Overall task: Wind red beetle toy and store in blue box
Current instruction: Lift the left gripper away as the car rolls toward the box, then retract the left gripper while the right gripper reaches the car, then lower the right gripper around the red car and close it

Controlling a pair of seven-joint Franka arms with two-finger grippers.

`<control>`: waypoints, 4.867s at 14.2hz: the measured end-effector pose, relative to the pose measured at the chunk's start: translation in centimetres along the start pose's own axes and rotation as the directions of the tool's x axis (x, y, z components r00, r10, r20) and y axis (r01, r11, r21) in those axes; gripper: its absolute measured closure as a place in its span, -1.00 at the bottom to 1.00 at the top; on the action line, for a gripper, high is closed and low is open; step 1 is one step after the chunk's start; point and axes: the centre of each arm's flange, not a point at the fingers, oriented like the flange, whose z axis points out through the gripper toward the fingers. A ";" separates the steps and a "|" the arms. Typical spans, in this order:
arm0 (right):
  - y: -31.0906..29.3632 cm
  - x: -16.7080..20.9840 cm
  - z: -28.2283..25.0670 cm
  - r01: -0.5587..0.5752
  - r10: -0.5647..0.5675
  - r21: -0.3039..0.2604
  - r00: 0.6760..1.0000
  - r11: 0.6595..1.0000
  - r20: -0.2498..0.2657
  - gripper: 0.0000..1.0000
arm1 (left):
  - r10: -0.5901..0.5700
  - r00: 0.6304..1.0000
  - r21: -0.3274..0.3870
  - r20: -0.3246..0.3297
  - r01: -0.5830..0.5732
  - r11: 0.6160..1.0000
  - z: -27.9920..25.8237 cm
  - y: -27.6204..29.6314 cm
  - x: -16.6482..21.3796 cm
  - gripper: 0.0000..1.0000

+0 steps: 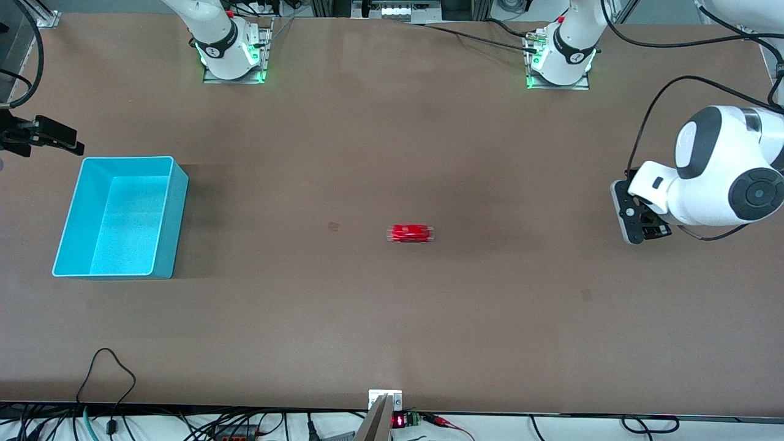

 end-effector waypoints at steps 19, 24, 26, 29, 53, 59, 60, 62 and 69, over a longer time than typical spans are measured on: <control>-0.1 0.1 0.1 0.002 -0.002 0.005 1.000 1.000 0.000 -1.00 | -0.729 0.674 0.013 -0.119 0.735 0.678 -18.2 8.9 2.3 -1.00; -1.0 1.0 1.3 0.016 -0.017 0.010 1.000 1.000 0.015 -1.00 | -0.870 0.402 -0.071 -0.288 0.897 0.437 -17.3 9.1 -2.5 -1.00; -2.9 2.3 3.7 0.049 -0.049 0.012 0.997 0.999 0.057 -1.00 | -0.901 0.324 -0.095 -0.288 0.927 0.364 -16.3 9.9 -4.1 -1.00; -5.2 4.5 7.9 0.081 -0.082 0.010 0.990 0.997 0.119 -1.00 | -0.912 0.301 -0.101 -0.277 0.935 0.339 -15.6 11.3 -5.2 -1.00; -8.9 3.6 35.0 0.992 -0.997 -0.119 0.056 0.051 0.043 -1.00 | -0.873 0.389 -0.073 -0.293 0.902 0.426 -15.7 12.0 -5.1 -1.00; -6.9 3.8 36.9 0.992 -0.998 -0.112 -0.046 -0.052 0.051 -1.00 | -0.874 0.389 -0.073 -0.290 0.902 0.426 -15.7 12.0 -5.2 -1.00; -6.8 3.8 37.6 0.993 -0.998 -0.110 -0.047 -0.052 0.050 -1.00 | -0.874 0.389 -0.073 -0.290 0.902 0.426 -15.7 12.0 -5.2 -1.00; -6.8 3.8 39.2 0.992 -0.998 -0.112 -0.051 -0.055 0.046 -1.00 | -0.874 0.390 -0.073 -0.291 0.902 0.426 -15.7 12.0 -5.2 -1.00; -6.9 3.6 41.3 0.991 -0.998 -0.118 -0.054 -0.058 0.041 -0.81 | -0.871 0.389 -0.072 -0.299 0.901 0.427 -16.1 12.2 -5.3 -1.00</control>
